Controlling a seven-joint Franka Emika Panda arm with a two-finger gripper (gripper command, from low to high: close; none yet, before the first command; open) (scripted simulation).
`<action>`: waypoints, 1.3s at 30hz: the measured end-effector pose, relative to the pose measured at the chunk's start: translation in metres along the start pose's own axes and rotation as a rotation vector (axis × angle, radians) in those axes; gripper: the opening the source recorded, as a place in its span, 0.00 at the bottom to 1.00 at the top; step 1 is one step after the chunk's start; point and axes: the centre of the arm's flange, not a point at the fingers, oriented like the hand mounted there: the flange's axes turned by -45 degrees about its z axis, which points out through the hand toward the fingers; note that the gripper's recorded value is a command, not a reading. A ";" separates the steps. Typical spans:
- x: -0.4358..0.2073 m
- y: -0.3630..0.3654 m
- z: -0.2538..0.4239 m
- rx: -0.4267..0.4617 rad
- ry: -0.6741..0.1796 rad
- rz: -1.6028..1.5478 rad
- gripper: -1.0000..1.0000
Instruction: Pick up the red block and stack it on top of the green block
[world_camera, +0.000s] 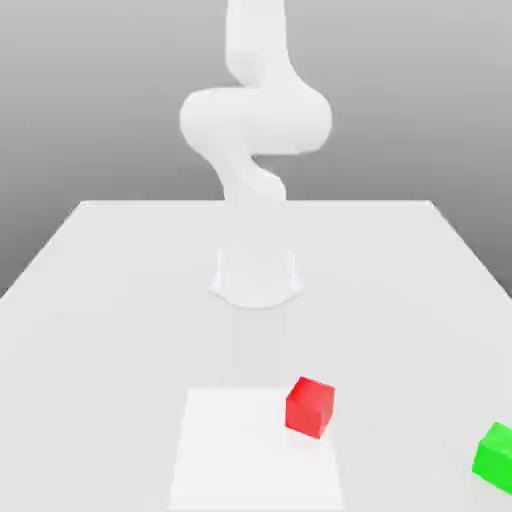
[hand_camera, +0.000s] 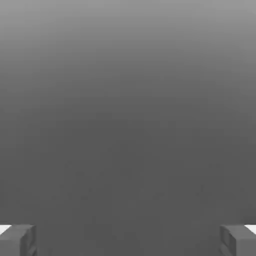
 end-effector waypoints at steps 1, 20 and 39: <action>-0.006 -0.001 0.027 0.025 -0.038 -0.043 0.50; -0.295 -0.079 0.336 0.358 -0.640 -0.922 0.50; -0.335 -0.079 0.377 0.363 -0.651 -0.942 0.00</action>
